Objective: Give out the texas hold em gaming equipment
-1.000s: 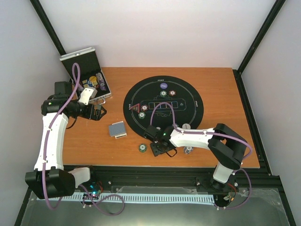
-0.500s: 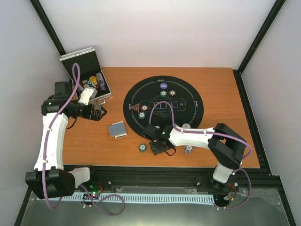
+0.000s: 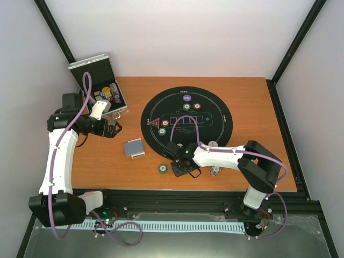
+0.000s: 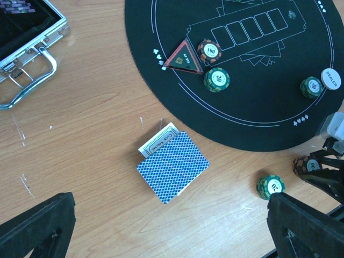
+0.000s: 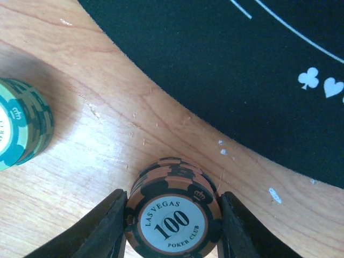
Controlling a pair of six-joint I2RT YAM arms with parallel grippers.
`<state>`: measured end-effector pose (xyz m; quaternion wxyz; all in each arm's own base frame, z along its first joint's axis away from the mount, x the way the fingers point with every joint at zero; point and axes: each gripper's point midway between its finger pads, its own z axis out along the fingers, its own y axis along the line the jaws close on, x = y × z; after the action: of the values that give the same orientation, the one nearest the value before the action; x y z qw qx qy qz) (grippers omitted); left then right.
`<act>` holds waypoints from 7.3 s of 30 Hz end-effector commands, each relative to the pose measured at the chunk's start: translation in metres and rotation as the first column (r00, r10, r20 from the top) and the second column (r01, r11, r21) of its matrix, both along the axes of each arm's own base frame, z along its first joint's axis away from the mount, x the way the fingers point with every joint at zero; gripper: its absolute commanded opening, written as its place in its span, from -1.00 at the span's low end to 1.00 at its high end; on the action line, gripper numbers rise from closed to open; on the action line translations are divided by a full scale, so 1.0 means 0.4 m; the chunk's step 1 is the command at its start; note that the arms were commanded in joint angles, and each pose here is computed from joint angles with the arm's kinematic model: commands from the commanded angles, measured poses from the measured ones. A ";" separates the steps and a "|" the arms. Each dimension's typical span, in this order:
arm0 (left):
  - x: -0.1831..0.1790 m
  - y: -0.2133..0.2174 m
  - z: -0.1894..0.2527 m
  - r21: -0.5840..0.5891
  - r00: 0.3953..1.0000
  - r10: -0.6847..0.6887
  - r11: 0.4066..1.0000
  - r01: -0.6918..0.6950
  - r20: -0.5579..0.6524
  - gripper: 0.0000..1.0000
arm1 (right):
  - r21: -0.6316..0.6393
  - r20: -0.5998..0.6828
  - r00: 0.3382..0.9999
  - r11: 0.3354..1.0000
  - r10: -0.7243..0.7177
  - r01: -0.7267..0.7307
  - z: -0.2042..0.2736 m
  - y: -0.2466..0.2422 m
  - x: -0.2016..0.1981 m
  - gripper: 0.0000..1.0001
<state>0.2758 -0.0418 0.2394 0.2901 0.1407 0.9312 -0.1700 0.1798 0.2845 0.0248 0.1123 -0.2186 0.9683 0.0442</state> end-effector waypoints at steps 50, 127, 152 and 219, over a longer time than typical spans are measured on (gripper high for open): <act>0.017 0.001 0.052 -0.010 0.999 0.004 1.000 -0.004 0.038 1.00 | -0.010 0.041 0.941 0.941 -0.337 0.337 0.012 -0.328 0.498 -0.58; 0.014 -0.014 0.047 -0.044 0.999 -0.011 0.999 0.013 0.045 1.00 | -0.060 0.003 0.900 0.898 -0.437 0.436 0.030 -0.378 0.015 -0.09; 0.011 -0.017 0.047 -0.050 0.999 -0.014 0.999 0.016 0.043 1.00 | 0.033 0.115 0.923 0.930 -0.367 0.366 0.240 -0.284 0.144 -0.42; 0.039 -0.008 -0.016 -0.031 1.000 -0.031 0.999 0.031 -0.004 1.00 | 0.280 0.057 0.983 0.948 -0.175 0.152 0.006 0.245 0.784 0.09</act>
<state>0.2880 -0.0460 0.2310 0.2786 0.1435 0.9300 -0.1919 0.4939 0.3813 0.0308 0.1860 -0.1189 0.9615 0.1634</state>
